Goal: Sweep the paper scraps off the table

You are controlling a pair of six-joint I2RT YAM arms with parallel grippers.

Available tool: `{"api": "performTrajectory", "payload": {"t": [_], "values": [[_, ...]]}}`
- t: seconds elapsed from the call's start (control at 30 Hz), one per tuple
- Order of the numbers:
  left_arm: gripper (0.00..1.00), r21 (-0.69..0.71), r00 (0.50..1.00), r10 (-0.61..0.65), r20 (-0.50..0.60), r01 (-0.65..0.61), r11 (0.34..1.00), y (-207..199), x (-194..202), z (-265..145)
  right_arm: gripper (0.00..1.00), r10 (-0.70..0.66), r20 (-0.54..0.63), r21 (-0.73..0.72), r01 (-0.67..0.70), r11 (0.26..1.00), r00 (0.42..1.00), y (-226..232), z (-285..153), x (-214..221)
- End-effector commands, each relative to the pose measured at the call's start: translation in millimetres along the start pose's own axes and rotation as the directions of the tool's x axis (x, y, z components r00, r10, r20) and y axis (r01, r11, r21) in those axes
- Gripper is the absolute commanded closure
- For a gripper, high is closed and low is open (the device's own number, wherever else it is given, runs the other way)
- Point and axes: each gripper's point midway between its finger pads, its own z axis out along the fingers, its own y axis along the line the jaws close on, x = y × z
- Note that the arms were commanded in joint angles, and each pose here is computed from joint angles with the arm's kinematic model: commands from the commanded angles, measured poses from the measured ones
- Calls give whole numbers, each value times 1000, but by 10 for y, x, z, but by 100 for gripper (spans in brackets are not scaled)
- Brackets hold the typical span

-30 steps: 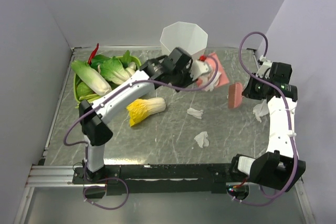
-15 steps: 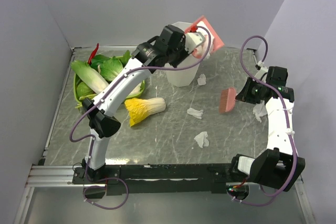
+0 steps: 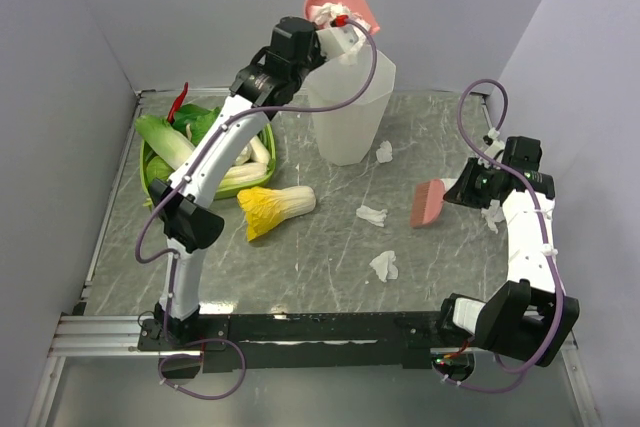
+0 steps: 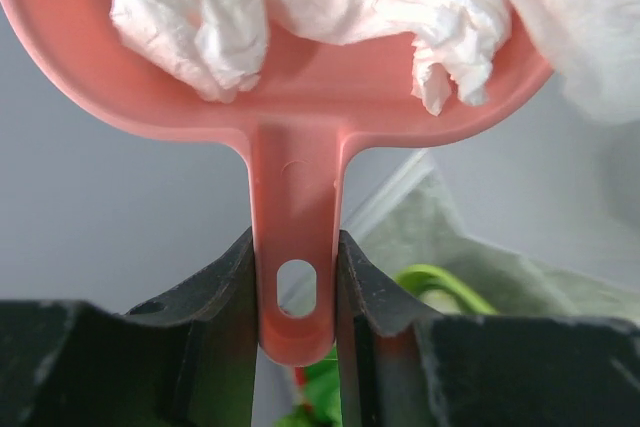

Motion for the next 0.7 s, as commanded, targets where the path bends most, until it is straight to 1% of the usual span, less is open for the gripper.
{"api": "performTrajectory", "payload": {"t": [0.0,0.03,0.1,0.13,0.17,0.2,0.23,0.27,0.3,0.33,0.37,0.4,0.43,0.5,0.53,0.57,0.6,0.63,0.67], "values": [[99,-225,982,188,13,-180,958,718,-111,-24,100,13,49,-33,-12,999,999,71,-63,-106],[99,-238,967,254,-2,-247,939,777,-109,-7,100,13,46,-44,-11,999,999,93,-59,-100],[99,-250,945,327,-14,-320,914,831,-93,53,100,15,43,-51,-13,999,999,102,-50,-95],[99,-246,909,415,-36,-410,878,855,-91,70,100,14,45,-54,-12,998,999,108,-50,-101],[99,-250,889,456,-32,-449,858,882,-115,59,100,16,43,-53,-14,998,999,102,-48,-98],[99,-235,864,502,-35,-495,837,812,-85,113,100,16,43,-53,-14,998,999,100,-45,-97],[99,-249,826,563,-31,-552,796,852,-150,91,100,14,47,-54,-12,998,999,104,-51,-102],[99,-256,806,592,-22,-576,776,865,-202,48,100,14,45,-55,-11,998,999,104,-48,-97],[99,-243,782,623,-13,-607,757,797,-196,80,100,15,45,-58,-12,998,999,110,-49,-92],[99,-268,748,663,-20,-643,717,835,-259,60,100,16,46,-60,-13,998,999,115,-53,-93],[99,-275,726,687,-27,-666,694,844,-273,59,100,14,49,-65,-11,998,999,128,-63,-94],[99,-271,705,708,-47,-691,670,812,-223,104,100,12,51,-67,-8,998,999,131,-68,-87],[99,-289,673,736,-74,-721,630,873,-218,115,100,13,54,-66,-9,998,998,132,-76,-90],[99,-357,686,723,-85,-698,620,1014,-320,81,100,8,61,-65,-4,998,998,135,-90,-85],[99,-352,694,713,-102,-695,626,1008,-288,135,100,7,61,-65,-3,998,998,136,-93,-78],[99,-363,711,696,-102,-678,639,1039,-304,135,100,1,67,-66,4,998,998,139,-104,-76],[99,-388,741,665,-96,-643,660,1131,-367,73,100,-1,67,-62,5,998,998,135,-107,-66],[99,-376,746,657,-115,-644,666,1119,-331,81,100,-1,68,-64,6,998,998,137,-108,-65],[99,-399,762,638,-107,-621,675,1156,-358,36,100,-4,67,-64,8,998,998,133,-106,-48]]}}
